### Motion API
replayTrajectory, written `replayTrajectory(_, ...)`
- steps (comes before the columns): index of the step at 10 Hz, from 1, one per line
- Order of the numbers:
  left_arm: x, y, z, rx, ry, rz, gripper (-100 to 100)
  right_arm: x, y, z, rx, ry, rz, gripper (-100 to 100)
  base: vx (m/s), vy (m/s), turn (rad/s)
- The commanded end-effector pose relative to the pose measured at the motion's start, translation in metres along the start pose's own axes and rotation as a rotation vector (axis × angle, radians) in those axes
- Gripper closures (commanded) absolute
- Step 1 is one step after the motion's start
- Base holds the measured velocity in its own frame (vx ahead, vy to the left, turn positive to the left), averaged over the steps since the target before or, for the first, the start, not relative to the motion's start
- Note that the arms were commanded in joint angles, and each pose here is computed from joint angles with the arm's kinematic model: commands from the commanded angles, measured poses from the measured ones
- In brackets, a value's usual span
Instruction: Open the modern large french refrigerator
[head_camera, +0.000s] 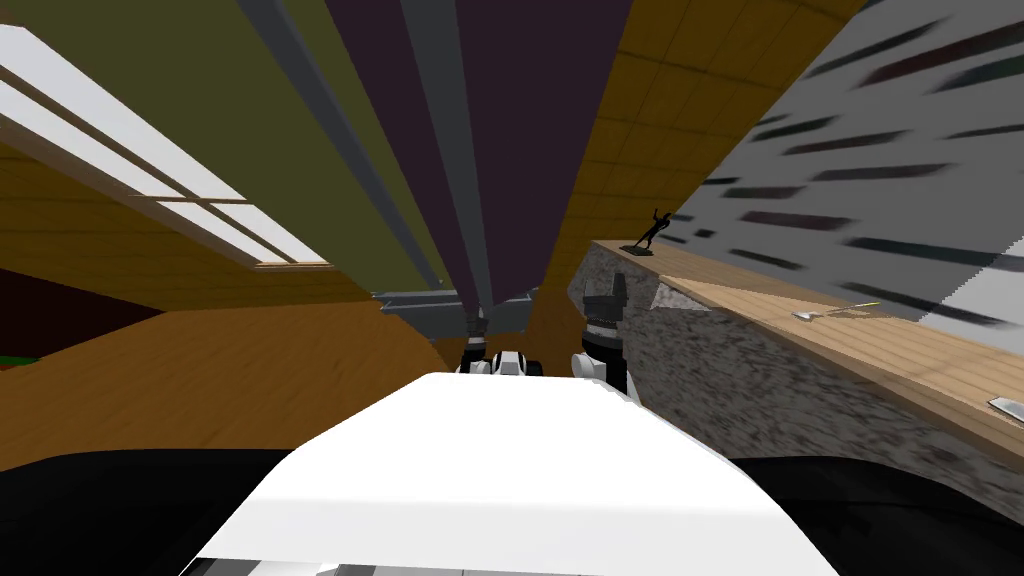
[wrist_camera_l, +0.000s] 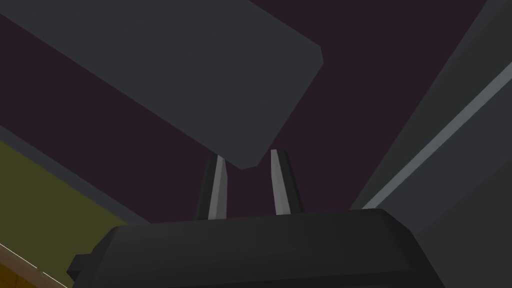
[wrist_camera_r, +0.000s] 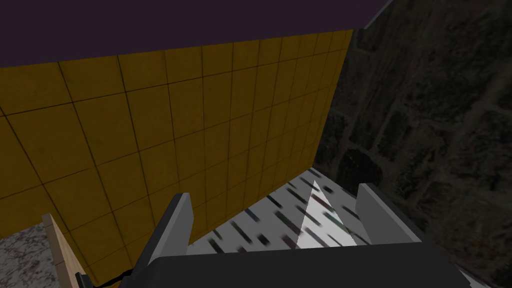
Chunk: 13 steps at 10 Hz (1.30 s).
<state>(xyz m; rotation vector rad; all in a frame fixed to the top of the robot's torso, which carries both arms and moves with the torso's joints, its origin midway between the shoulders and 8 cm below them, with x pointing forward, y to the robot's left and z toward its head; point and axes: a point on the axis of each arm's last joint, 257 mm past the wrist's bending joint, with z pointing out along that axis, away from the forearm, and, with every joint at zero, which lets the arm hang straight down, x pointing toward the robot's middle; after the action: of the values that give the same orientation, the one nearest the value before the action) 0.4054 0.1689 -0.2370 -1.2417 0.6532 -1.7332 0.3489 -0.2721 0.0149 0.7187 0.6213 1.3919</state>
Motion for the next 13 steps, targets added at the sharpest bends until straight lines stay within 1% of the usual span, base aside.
replayTrajectory(1,-0.015,-0.016,-0.002,0.040,-0.044,0.020,100,0.000,0.000,0.000,0.000,0.000,0.000,0,-0.027,-0.291,0.175)
replayTrajectory(5,-0.040,-0.040,-0.009,0.092,-0.114,0.053,100,0.000,0.000,0.000,0.000,0.000,0.000,0,-0.040,-0.306,0.162)
replayTrajectory(6,-0.040,-0.040,-0.009,0.092,-0.114,0.053,100,0.000,0.000,0.000,0.000,0.000,0.000,0,-0.067,-0.216,0.069)
replayTrajectory(8,-0.052,-0.053,-0.014,0.118,-0.149,0.072,100,0.000,0.000,0.000,0.000,0.000,0.000,0,-0.053,-0.250,0.101)
replayTrajectory(9,-0.057,-0.044,-0.019,0.094,-0.154,0.074,100,0.000,0.000,0.000,0.000,0.000,0.000,0,-0.033,-0.120,0.074)
replayTrajectory(10,-0.067,-0.050,-0.026,0.105,-0.181,0.086,100,0.000,0.000,0.000,0.000,0.000,0.000,0,0.015,-0.134,0.086)
replayTrajectory(11,-0.073,-0.057,-0.030,0.119,-0.200,0.094,100,0.000,0.000,0.000,0.000,0.000,0.000,0,0.030,-0.245,0.180)
replayTrajectory(13,-0.084,-0.071,-0.039,0.148,-0.238,0.110,100,0.000,0.000,0.000,0.000,0.000,0.000,0,0.043,-0.322,0.154)
